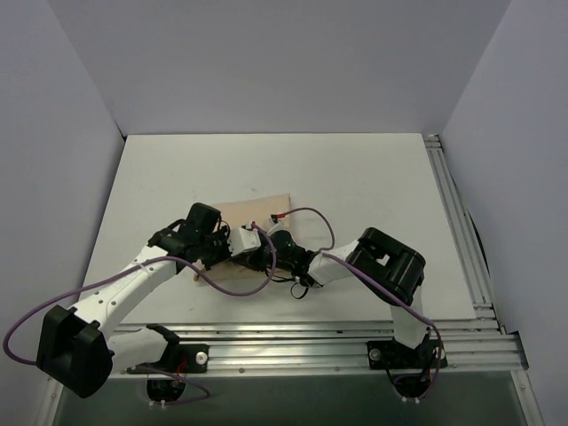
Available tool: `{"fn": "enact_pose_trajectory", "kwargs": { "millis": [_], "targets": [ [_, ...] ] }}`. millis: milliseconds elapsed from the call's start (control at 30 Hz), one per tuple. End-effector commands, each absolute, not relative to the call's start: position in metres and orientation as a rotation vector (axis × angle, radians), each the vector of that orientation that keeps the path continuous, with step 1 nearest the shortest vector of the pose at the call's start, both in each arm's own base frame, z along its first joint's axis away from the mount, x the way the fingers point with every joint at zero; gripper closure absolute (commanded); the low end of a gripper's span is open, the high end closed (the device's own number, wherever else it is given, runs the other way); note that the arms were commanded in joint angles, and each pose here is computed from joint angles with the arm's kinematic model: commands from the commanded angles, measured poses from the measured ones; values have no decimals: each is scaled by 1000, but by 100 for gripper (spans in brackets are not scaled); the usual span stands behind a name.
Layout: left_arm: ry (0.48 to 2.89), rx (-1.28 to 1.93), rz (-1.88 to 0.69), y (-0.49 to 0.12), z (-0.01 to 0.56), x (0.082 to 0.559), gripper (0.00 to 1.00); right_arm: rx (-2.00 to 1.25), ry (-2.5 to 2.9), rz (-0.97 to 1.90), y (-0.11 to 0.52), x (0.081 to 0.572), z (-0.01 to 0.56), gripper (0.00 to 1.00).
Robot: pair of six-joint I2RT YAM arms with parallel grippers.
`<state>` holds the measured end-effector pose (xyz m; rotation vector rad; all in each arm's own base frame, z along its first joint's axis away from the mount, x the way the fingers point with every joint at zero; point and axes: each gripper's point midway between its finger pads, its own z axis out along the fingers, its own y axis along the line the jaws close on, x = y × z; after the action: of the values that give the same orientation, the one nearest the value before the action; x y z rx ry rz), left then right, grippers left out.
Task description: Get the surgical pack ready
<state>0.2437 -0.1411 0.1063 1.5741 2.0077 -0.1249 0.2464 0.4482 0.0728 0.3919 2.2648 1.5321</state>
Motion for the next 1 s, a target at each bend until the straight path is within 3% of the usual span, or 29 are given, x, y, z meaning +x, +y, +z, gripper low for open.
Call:
{"fn": "enact_pose_trajectory", "kwargs": {
  "millis": [0,233,400,533,567,600,667,700,767,833,967],
  "targets": [
    [1922,1533,-208,-159,134,248,98,499,2114,1499,450,277,88,100],
    [1913,1534,-229,-162,134,246,98,594,2012,1422,440,287,101,100],
    [1923,1560,-235,-158,128,240,98,663,2101,1167,418,297,70,100],
    [1950,1622,-255,-154,113,231,97,653,2102,1223,423,292,70,100],
    [1954,1638,-260,-153,111,230,94,645,2104,1239,424,289,72,100],
    [1972,1647,-272,-153,108,228,77,638,2108,1247,426,287,74,100],
    [1983,1643,-290,-155,108,228,57,640,2102,1246,424,286,77,100],
    [1974,1627,-299,-159,113,230,40,643,2098,1248,423,286,78,100],
    [1958,1597,-308,-163,121,234,27,647,2093,1260,423,285,80,100],
    [1908,1557,-283,-169,133,244,16,643,2097,1264,423,284,80,100],
    [1934,1485,-187,-167,129,268,19,647,2094,1291,424,282,81,100]
  ]
}}
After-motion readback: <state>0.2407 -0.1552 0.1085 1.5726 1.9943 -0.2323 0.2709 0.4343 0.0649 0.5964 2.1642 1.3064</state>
